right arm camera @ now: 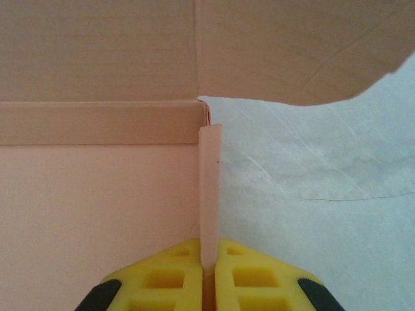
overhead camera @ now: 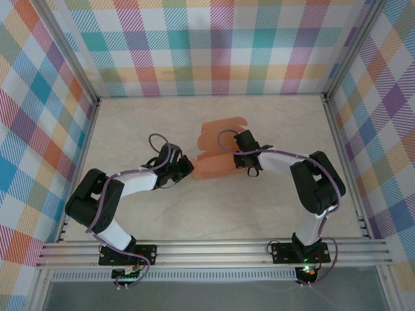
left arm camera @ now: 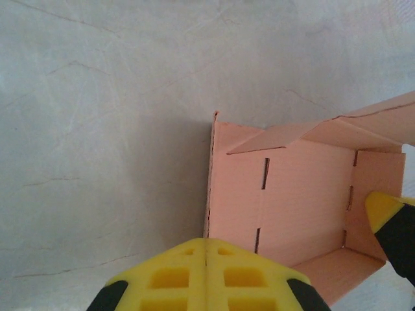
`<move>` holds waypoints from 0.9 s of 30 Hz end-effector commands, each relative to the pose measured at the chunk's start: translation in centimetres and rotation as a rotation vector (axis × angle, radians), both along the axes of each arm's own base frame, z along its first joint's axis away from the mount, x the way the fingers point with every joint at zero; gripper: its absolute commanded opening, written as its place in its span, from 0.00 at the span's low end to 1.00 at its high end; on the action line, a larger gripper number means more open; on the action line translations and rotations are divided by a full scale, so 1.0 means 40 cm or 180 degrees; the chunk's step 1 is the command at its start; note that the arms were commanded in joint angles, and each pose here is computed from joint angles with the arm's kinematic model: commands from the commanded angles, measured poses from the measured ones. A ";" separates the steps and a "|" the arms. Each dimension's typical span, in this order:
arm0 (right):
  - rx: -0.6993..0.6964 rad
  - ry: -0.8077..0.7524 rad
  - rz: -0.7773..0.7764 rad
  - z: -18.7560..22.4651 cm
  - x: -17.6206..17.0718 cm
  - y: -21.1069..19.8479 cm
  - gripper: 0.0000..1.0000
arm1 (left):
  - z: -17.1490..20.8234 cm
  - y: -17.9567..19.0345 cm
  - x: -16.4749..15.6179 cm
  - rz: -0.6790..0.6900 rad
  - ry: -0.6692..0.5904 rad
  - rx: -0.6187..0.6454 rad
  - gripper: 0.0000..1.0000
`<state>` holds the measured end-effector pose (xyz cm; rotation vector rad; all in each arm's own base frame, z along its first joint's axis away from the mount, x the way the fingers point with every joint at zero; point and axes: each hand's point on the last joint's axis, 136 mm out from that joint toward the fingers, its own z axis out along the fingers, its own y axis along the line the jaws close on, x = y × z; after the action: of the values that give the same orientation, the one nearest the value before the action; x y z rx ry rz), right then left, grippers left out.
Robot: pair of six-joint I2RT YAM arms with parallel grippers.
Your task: Fold the paper box
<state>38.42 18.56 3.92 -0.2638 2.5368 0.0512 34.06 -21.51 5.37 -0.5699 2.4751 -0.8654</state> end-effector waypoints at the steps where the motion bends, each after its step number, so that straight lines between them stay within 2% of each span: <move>1: 0.0064 0.0038 -0.0046 0.001 -0.013 -0.008 0.10 | 0.026 -0.022 0.009 -0.0087 -0.0085 -0.0028 0.00; 5: 0.0051 0.0028 -0.0041 0.004 -0.013 -0.009 0.10 | 0.036 -0.021 0.005 -0.0161 -0.0129 0.0063 0.00; 10: -0.0100 0.0005 -0.0065 0.002 -0.011 -0.027 0.10 | 0.063 -0.028 -0.005 -0.0398 -0.0272 0.0361 0.00; 15: -0.0376 -0.0041 -0.0115 -0.001 -0.012 -0.064 0.10 | 0.104 -0.041 -0.008 -0.0486 -0.0428 0.0255 0.00; 19: -0.0413 -0.0043 -0.0124 -0.002 -0.012 -0.068 0.10 | 0.119 -0.050 -0.007 -0.0520 -0.0454 0.0206 0.00; 24: -0.0292 0.0004 -0.0184 -0.005 -0.017 -0.060 0.10 | 0.089 -0.043 -0.007 -0.0494 -0.0352 0.0296 0.00; 27: -0.0227 -0.0006 -0.0204 0.000 -0.019 -0.057 0.10 | 0.042 -0.020 -0.013 -0.0414 -0.0189 0.0471 0.05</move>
<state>38.45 17.45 3.87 -0.2524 2.5300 -0.0305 33.49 -22.62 7.80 -0.3350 2.4822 -0.8001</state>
